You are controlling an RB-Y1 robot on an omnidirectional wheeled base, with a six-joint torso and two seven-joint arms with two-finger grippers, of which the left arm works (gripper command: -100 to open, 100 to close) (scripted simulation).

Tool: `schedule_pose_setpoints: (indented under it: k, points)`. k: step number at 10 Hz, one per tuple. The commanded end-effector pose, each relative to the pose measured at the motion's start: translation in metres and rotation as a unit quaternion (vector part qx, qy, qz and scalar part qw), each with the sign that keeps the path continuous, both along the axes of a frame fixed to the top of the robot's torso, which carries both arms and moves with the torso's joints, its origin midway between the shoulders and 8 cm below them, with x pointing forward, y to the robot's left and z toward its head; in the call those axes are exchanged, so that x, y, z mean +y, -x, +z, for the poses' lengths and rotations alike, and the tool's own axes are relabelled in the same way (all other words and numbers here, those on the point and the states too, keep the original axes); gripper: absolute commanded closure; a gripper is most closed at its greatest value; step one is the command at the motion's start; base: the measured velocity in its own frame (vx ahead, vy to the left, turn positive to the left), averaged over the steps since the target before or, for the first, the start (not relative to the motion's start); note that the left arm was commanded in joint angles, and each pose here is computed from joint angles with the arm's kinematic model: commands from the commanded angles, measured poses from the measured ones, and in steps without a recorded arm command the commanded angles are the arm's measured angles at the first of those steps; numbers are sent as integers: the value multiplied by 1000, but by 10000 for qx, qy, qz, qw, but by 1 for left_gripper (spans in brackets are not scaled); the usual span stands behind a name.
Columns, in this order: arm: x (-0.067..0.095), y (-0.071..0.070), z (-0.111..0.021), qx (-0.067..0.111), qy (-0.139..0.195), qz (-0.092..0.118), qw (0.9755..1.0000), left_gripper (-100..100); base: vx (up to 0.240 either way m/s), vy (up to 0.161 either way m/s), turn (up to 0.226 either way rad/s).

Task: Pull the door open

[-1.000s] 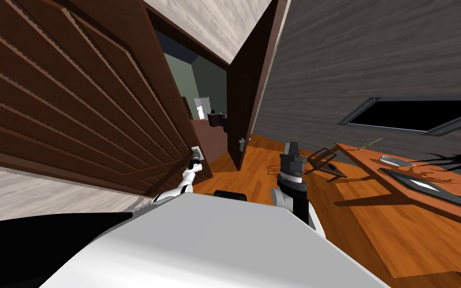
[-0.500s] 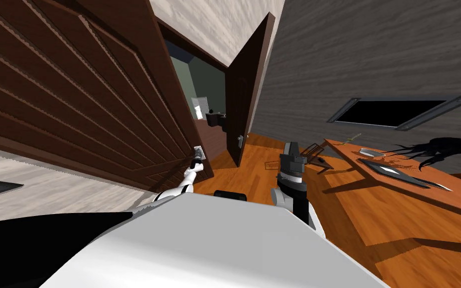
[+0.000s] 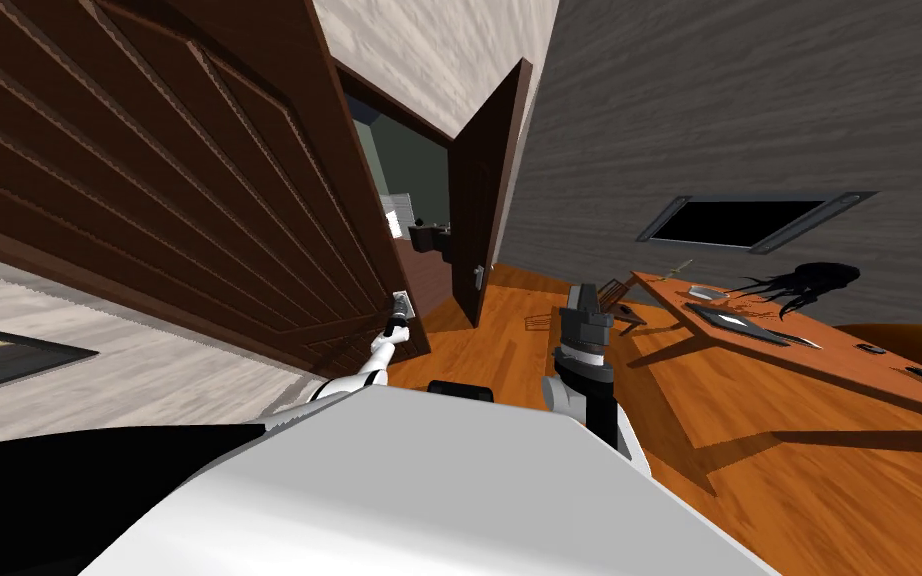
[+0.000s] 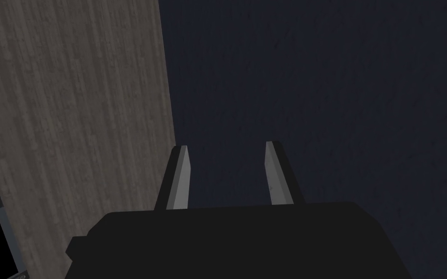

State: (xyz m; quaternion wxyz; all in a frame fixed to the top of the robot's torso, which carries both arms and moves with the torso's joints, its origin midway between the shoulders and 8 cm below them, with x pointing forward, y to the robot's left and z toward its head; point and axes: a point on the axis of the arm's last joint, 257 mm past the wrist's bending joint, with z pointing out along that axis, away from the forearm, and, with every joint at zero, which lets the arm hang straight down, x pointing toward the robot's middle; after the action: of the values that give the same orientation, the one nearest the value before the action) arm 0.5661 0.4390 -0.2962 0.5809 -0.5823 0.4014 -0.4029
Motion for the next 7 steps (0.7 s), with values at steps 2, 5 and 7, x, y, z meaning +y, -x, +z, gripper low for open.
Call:
schedule_pose_setpoints:
  k: [2,5,7]
  points:
    - [-6,-1,-3,32,14,-73,10000,100,-133,14,-65]
    - [-12,-3,-2,21,5,-179,9998,100,-194,38,-86]
    - [-17,-6,-1,12,-2,-281,9996,100,-201,36,-108]
